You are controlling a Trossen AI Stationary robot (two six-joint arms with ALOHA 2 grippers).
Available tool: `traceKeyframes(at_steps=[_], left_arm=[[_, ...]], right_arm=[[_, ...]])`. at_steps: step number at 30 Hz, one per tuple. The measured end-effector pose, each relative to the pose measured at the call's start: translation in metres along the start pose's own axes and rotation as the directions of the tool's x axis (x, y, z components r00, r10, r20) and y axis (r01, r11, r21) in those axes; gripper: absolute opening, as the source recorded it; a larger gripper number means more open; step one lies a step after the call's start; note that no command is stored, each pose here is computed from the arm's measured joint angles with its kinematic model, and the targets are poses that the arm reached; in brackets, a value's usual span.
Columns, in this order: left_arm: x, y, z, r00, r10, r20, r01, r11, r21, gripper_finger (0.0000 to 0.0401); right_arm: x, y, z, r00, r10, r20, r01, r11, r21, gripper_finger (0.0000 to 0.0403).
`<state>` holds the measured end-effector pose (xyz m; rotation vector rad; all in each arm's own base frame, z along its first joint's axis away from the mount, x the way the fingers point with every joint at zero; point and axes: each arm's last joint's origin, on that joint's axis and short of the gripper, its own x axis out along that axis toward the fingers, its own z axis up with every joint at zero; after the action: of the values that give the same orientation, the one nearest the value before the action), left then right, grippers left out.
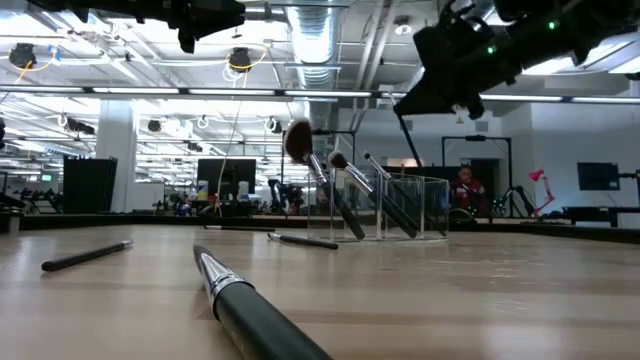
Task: Put items in baskets/containers
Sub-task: Put the white eyeshadow brush into the transparent organizer
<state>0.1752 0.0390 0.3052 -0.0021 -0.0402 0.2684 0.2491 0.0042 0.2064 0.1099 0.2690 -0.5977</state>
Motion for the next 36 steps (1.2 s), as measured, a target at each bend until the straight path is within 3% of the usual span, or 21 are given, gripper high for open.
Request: traceKeyframes(at_steps=[22, 28, 36], left_arm=[[0.0, 0.0, 0.001, 1.0, 0.0, 0.008, 0.0, 1.0, 0.0, 0.0116], [0.0, 0.0, 0.001, 1.0, 0.0, 0.008, 0.0, 1.0, 0.0, 0.0116], [0.0, 0.0, 0.001, 1.0, 0.0, 0.007, 0.0, 1.0, 0.0, 0.0116]], right_arm=[[0.001, -0.025, -0.042, 0.996, 0.053, -0.074, -0.05, 0.998, 0.044, 0.0006], [0.001, -0.027, -0.043, 0.996, 0.05, -0.068, -0.045, 0.997, 0.063, 0.0009], [0.001, -0.026, -0.041, 0.997, 0.054, -0.055, -0.05, 0.996, 0.076, 0.0051]])
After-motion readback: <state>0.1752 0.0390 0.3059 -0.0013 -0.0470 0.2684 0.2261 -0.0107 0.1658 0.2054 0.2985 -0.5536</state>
